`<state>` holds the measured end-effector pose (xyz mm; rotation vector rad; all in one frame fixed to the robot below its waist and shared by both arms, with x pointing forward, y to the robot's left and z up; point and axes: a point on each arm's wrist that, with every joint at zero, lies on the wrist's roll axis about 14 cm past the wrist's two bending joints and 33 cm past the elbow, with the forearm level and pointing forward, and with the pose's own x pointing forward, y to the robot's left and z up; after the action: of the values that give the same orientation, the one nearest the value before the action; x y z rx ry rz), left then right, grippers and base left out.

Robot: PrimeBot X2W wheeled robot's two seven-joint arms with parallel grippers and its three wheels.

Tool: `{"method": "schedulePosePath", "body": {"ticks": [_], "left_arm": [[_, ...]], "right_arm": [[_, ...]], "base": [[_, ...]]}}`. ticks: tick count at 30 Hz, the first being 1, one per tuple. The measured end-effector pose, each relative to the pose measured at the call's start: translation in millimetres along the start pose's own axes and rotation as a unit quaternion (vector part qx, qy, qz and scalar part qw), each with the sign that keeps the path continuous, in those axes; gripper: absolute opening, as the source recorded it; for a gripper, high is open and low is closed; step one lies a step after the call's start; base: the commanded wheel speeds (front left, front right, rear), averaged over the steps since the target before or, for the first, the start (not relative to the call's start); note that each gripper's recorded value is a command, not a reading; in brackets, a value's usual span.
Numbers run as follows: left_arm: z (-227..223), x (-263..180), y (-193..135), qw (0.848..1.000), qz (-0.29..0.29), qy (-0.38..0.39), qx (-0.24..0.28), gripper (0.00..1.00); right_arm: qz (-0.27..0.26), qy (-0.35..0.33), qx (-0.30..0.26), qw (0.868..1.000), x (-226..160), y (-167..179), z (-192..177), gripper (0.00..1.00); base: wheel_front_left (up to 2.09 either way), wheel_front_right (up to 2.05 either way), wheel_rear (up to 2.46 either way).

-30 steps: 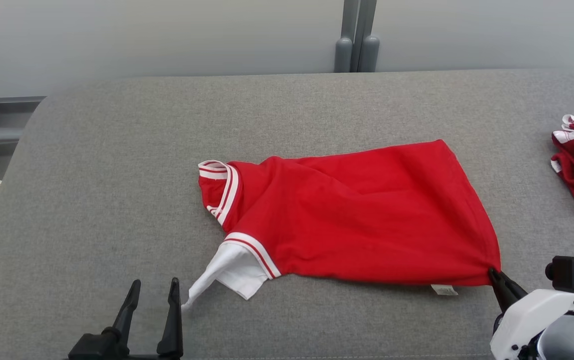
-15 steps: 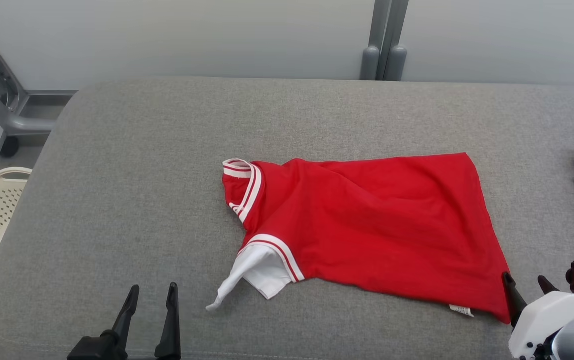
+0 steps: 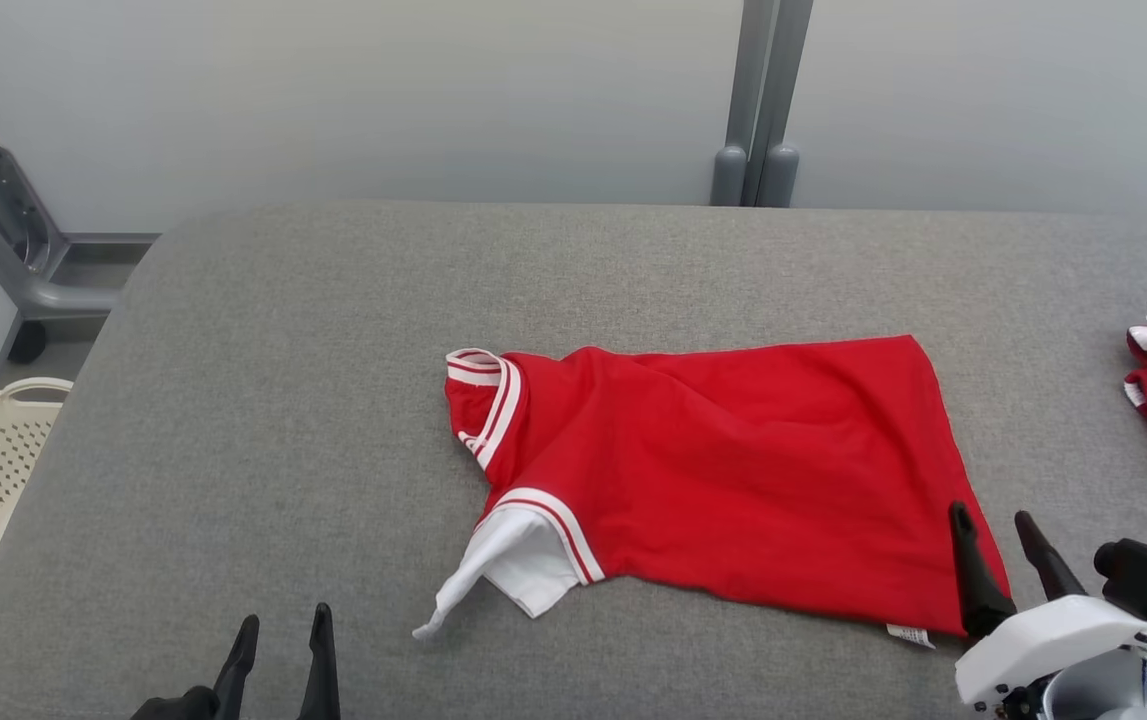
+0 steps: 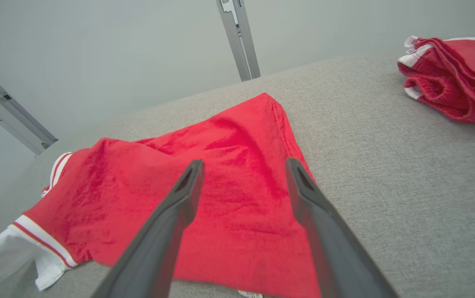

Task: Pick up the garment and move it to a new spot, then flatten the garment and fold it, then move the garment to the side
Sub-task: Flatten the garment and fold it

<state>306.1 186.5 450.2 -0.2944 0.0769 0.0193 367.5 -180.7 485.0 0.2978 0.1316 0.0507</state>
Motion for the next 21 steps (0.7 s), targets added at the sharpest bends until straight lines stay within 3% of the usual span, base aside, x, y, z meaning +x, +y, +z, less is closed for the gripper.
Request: {"method": "schedulePosePath", "body": {"ticks": [6,21], "left_arm": [[-2.1,-1.6,4.3,1.0,0.007,0.006,-0.01,1.0],[16.2,-5.9,10.4,0.999,0.003,-0.022,0.041,1.0]], "right_arm": [[0.014,-0.035,0.021,0.999,-4.0,10.5,-3.4,1.0],[0.062,-0.047,-0.072,0.994,-14.8,39.8,-12.7,1.0]], "base": [[0.0,0.0,0.0],[0.0,0.0,0.0]]}}
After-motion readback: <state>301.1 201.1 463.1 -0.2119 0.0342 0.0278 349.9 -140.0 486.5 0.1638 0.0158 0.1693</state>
